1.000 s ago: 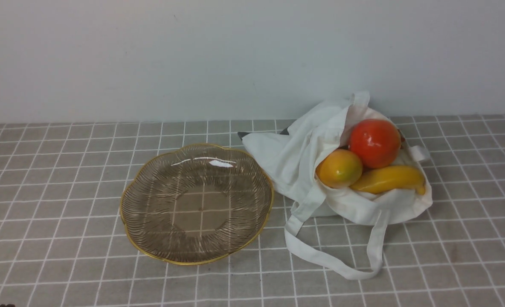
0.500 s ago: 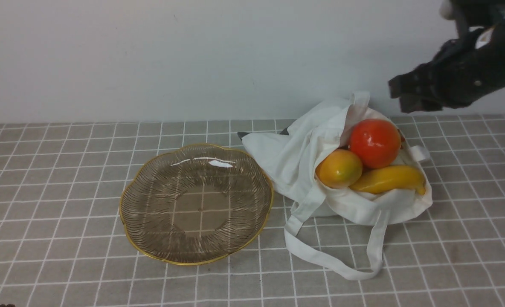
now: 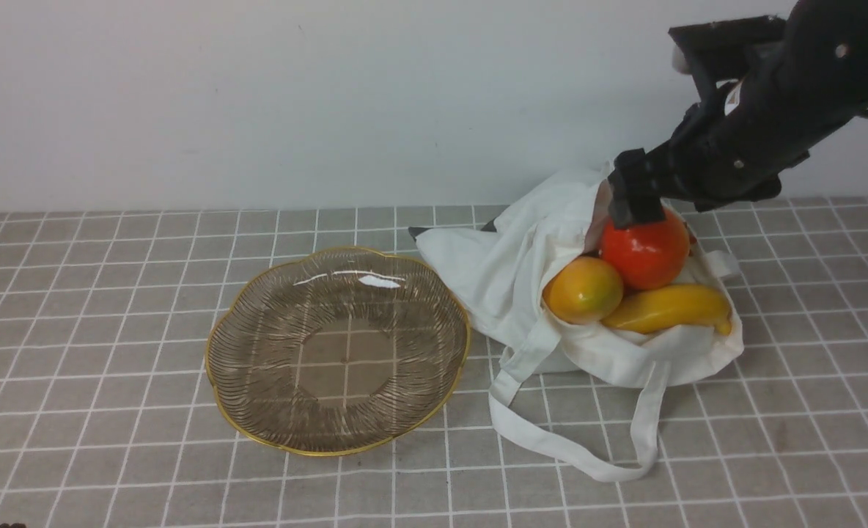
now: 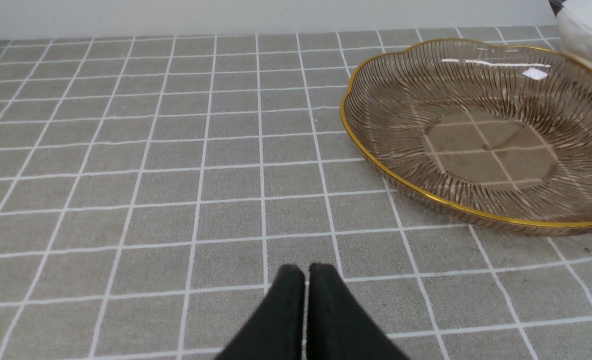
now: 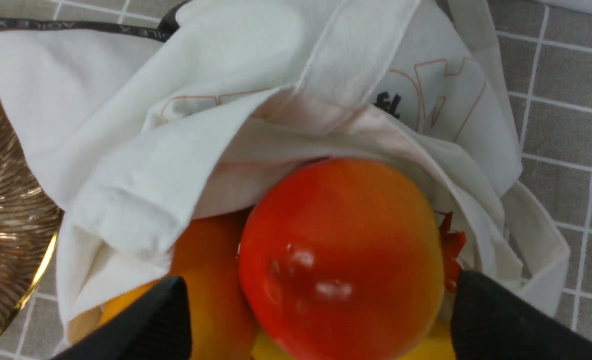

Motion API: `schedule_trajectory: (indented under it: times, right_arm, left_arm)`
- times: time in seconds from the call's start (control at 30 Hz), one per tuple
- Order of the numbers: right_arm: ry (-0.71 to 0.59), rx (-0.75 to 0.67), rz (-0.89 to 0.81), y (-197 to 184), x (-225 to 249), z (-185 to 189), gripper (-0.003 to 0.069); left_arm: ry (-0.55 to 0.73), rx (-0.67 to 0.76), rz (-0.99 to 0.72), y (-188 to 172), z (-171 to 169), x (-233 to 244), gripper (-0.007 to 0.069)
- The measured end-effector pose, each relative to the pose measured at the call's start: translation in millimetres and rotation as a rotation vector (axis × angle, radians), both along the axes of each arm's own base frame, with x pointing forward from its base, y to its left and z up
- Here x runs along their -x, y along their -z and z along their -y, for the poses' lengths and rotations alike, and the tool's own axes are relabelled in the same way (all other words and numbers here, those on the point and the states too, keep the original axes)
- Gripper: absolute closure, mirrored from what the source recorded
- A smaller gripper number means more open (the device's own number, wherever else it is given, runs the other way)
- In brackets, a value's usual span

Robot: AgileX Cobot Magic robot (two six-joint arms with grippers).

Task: Take the fruit out of the bag on the grey coffee tablecloth and place them on the plate.
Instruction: 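Reach into the cloth bag and grasp a fruit with the right gripper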

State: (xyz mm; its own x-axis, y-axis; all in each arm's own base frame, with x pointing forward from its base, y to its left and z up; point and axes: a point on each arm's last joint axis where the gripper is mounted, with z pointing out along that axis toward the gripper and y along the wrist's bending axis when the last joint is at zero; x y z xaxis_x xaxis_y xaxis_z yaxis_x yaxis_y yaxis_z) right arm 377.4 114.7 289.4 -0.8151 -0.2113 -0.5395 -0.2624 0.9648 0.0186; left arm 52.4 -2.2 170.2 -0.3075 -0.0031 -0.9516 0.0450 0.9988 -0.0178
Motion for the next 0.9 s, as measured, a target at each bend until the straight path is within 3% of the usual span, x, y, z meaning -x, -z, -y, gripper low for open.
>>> schedule_trajectory:
  times: [0.33,0.6,0.9]
  right_arm:
    - [0.020,0.028,-0.048,29,-13,-2,-0.0001]
    - [0.019,0.033,-0.051,31,-16,-2,0.0061]
    - [0.015,0.077,-0.088,27,-10,2,0.0060]
  left_arm:
    - [0.000,0.000,0.000,0,0,0,0.0633]
    - [0.000,0.000,0.000,0,0,0,0.0633]
    - [0.000,0.000,0.000,0,0,0,0.0633]
